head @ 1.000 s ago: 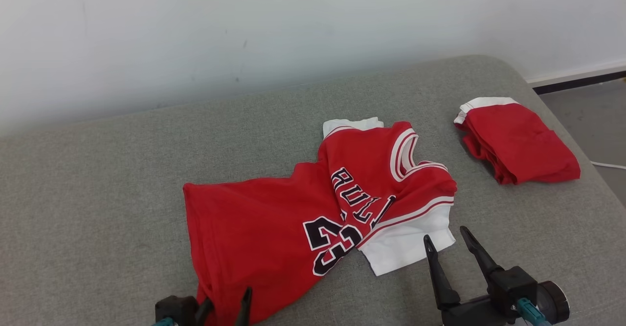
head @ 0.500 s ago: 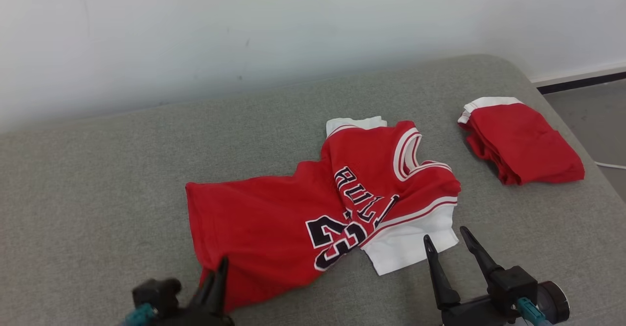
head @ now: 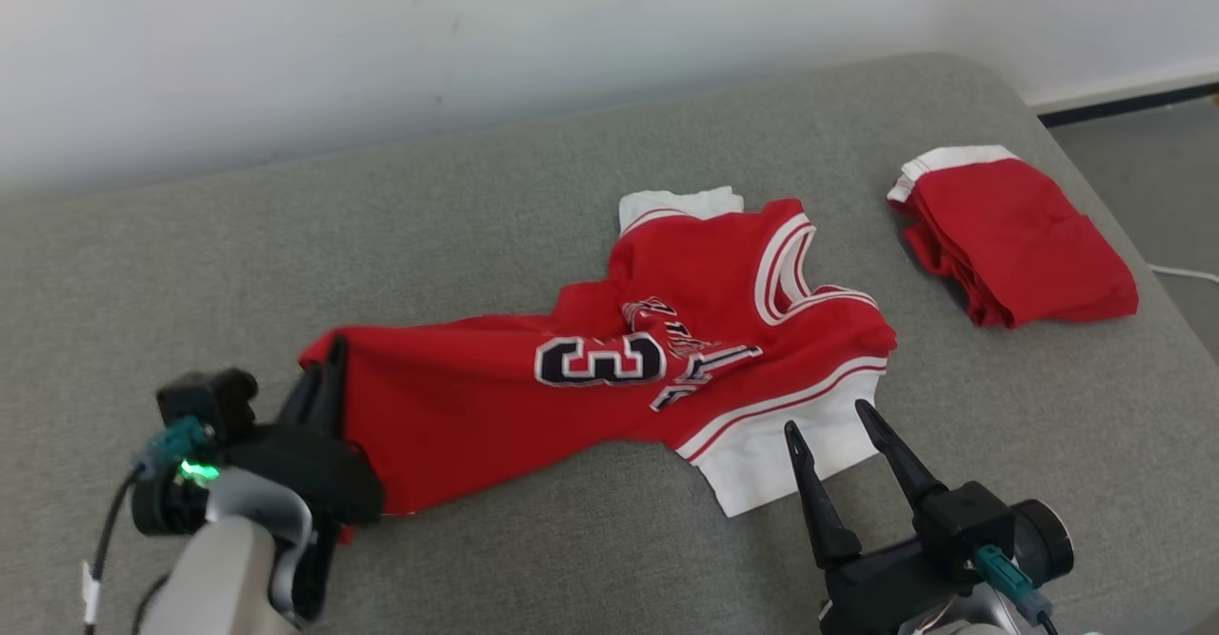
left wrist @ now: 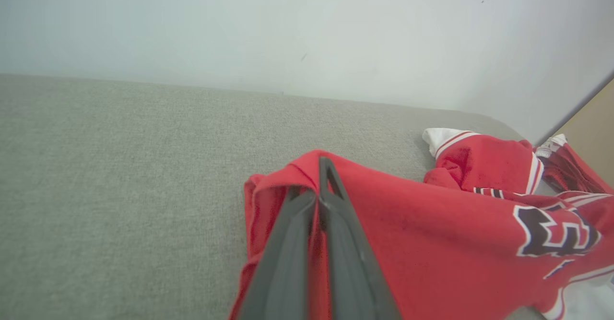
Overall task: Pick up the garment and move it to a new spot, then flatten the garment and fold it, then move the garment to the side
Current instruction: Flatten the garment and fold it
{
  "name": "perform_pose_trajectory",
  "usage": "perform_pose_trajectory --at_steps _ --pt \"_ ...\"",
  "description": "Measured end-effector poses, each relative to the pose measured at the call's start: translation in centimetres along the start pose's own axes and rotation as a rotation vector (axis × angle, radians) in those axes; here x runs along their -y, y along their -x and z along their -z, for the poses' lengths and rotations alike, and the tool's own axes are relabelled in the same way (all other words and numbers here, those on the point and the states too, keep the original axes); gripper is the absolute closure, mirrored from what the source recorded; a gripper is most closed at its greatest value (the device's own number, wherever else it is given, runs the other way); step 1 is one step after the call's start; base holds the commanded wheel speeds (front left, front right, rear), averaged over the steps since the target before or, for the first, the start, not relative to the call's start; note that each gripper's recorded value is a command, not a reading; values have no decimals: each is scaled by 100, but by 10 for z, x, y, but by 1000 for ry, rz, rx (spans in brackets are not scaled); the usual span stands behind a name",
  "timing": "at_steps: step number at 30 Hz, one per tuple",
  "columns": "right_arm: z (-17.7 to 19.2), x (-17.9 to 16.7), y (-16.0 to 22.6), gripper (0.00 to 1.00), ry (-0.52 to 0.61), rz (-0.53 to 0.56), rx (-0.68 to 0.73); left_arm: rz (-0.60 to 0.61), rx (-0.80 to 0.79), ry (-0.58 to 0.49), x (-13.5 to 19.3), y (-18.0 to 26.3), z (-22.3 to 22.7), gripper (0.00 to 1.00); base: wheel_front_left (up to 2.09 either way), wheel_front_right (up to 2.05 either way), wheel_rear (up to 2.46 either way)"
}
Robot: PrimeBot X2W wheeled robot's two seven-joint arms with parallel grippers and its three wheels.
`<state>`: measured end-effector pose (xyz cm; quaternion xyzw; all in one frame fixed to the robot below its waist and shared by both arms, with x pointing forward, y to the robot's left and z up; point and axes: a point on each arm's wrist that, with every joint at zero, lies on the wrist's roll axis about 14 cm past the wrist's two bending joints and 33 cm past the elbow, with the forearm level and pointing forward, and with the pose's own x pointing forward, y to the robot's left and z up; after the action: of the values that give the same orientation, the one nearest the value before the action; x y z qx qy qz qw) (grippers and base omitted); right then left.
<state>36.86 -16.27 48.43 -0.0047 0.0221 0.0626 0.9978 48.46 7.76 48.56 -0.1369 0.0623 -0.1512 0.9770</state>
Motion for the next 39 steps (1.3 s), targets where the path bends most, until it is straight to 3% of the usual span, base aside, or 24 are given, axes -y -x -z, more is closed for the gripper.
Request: perform_pose_trajectory --at_steps 7,18,19,20,21,22,29,39 --pt "6 5 -11 0 6 6 -18 5 -9 -124 -18 -37 -1 100 0 0 0" --pt "25 8 -24 0 13 1 -69 -55 -20 -219 -53 -69 4 100 0 0 0" --pt "25 7 -25 0 13 -3 -70 -66 -19 -233 -55 -69 3 76 0 0 0" --pt "25 6 -26 0 14 -7 -67 -78 -15 -240 -57 -69 1 76 0 0 0" --pt "23 4 -27 0 14 -11 -63 -86 -13 -243 -59 -69 -1 56 0 0 0" --pt "22 4 -28 0 15 -15 -61 -91 -9 -243 -60 -68 -3 0 0 0 0" --pt "18 2 -26 0 11 -17 -48 -101 20 -233 -59 -53 -14 0 0 0 0" --pt "9 10 -9 0 -4 20 -17 -142 145 -182 -53 15 -32 0 0 0 0"
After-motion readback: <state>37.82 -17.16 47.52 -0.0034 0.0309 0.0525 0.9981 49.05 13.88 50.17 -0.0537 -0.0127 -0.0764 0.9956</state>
